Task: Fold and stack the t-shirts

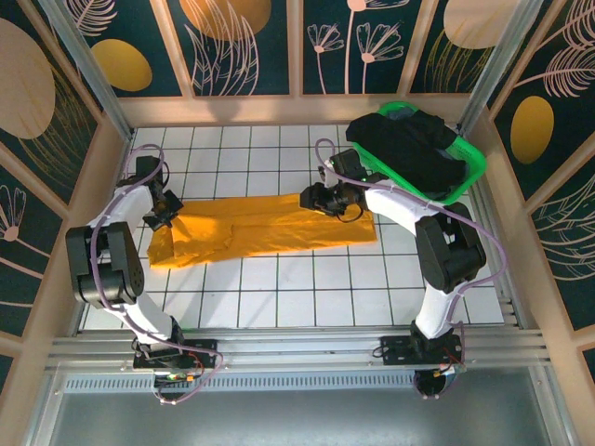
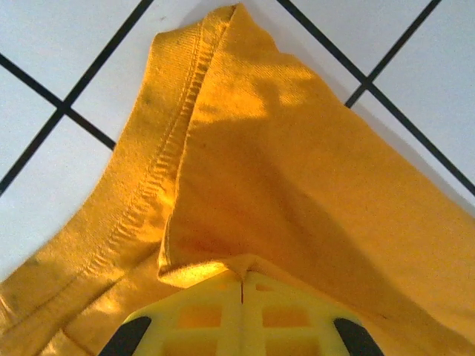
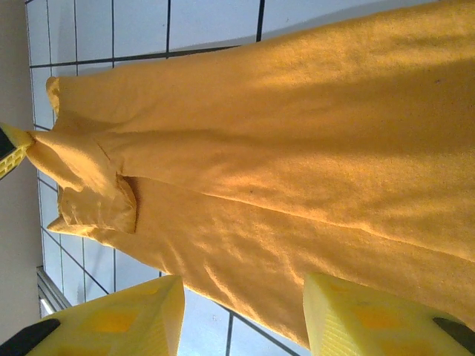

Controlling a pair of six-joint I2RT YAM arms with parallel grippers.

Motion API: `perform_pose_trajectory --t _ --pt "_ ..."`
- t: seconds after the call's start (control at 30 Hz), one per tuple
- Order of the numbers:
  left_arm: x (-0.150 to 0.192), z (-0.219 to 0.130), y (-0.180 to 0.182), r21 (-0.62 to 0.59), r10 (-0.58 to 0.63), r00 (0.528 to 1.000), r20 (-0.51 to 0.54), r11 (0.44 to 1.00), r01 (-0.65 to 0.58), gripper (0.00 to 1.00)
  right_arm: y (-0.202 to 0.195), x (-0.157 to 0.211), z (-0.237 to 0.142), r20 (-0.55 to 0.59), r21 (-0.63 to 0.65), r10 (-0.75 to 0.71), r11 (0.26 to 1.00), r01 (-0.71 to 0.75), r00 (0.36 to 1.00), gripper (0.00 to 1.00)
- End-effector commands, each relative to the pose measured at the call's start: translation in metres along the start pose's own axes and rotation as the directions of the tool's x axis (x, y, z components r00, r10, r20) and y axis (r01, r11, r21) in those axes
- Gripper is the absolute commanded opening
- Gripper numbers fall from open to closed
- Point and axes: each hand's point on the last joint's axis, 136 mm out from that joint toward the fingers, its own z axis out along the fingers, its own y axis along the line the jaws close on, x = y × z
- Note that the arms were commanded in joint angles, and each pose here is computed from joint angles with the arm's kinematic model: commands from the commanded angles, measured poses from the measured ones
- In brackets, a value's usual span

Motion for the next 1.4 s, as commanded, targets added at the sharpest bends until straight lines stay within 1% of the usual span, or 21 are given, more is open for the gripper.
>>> perform_pose_trajectory --t 0.0,0.07,0.1,0.23,0.27,0.33,0.4,0.43,0.47,0.53,0.57,0.6,0.63,0.67,0.7,0.8,0.93,1.03,1.23,1.37 --pt "-0.014 0.015 0.004 -0.059 0.067 0.997 0.025 0.996 -0.066 0.04 -0.001 0.002 -0.010 0.013 0.013 -0.001 1.000 0.001 1.000 0.46" --pt "-0.014 0.024 0.006 -0.081 0.077 0.997 0.022 0.994 -0.075 0.07 -0.002 0.003 -0.012 0.015 0.017 0.000 1.000 -0.001 1.000 0.46" --pt "-0.014 0.030 0.007 -0.090 0.083 0.996 0.020 0.993 -0.081 0.10 -0.003 0.003 -0.013 0.016 0.018 0.001 1.000 -0.001 1.000 0.46" --pt "-0.016 0.042 0.011 -0.127 0.091 0.996 0.011 0.988 -0.089 0.30 -0.005 0.005 -0.015 0.025 0.030 0.000 1.000 -0.001 1.000 0.46" --pt "-0.019 0.039 0.012 -0.139 0.087 0.996 0.023 0.987 -0.083 0.34 -0.005 0.004 -0.016 0.029 0.032 0.000 0.999 -0.001 1.000 0.46" --pt "-0.027 0.022 0.014 -0.159 0.074 0.994 0.080 0.985 -0.061 0.41 -0.006 0.005 -0.018 0.033 0.036 0.000 0.999 -0.001 0.999 0.46" --pt "-0.035 -0.014 0.006 -0.133 0.070 0.980 0.184 0.990 -0.046 0.45 -0.007 0.005 -0.020 0.038 0.039 -0.001 0.999 -0.001 0.999 0.46" --pt "-0.033 -0.028 -0.002 -0.103 0.073 0.973 0.218 0.993 -0.052 0.46 -0.007 0.006 -0.020 0.039 0.038 -0.003 0.999 0.001 0.999 0.46" --pt "-0.027 -0.041 -0.014 -0.050 0.075 0.969 0.235 0.997 -0.065 0.47 -0.007 0.007 -0.020 0.037 0.034 -0.005 0.999 0.004 0.999 0.46" --pt "-0.006 -0.055 -0.041 0.068 0.092 0.970 0.226 0.992 -0.109 0.46 -0.004 0.008 -0.020 0.033 0.018 -0.014 1.000 0.013 0.999 0.47" --pt "0.011 -0.056 -0.057 0.153 0.102 0.976 0.193 0.979 -0.132 0.46 -0.002 0.008 -0.019 0.029 0.002 -0.020 1.000 0.020 0.999 0.48" --pt "0.030 -0.052 -0.072 0.256 0.107 0.985 0.135 0.957 -0.139 0.45 0.002 0.008 -0.020 0.027 -0.018 -0.027 0.999 0.027 0.999 0.48" --pt "0.048 -0.045 -0.077 0.308 0.107 0.991 0.074 0.943 -0.125 0.43 0.006 0.008 -0.019 0.021 -0.038 -0.035 0.999 0.036 0.999 0.49" --pt "0.068 -0.037 -0.081 0.351 0.122 0.993 0.003 0.929 -0.115 0.42 0.012 0.008 -0.019 0.017 -0.068 -0.047 0.997 0.048 0.999 0.49" --pt "0.084 -0.033 -0.087 0.390 0.149 0.988 -0.037 0.913 -0.123 0.41 0.018 0.008 -0.019 0.014 -0.087 -0.061 0.994 0.062 0.998 0.50" --pt "0.111 -0.028 -0.096 0.456 0.212 0.974 -0.081 0.877 -0.153 0.41 0.023 0.006 -0.020 0.012 -0.098 -0.076 0.992 0.077 0.997 0.50" --pt "0.128 -0.020 -0.105 0.501 0.249 0.961 -0.121 0.851 -0.158 0.41 0.022 0.005 -0.018 0.013 -0.091 -0.069 0.993 0.070 0.998 0.51" --pt "0.136 -0.016 -0.109 0.508 0.266 0.954 -0.137 0.846 -0.162 0.41 0.019 0.005 -0.016 0.010 -0.083 -0.058 0.995 0.059 0.998 0.50" --pt "0.153 -0.008 -0.106 0.497 0.292 0.941 -0.174 0.851 -0.172 0.40 0.016 0.005 -0.015 0.012 -0.070 -0.052 0.996 0.053 0.999 0.50" --pt "0.152 -0.004 -0.099 0.456 0.296 0.940 -0.171 0.869 -0.191 0.40 0.016 0.003 -0.015 0.017 -0.068 -0.049 0.996 0.050 0.999 0.50"
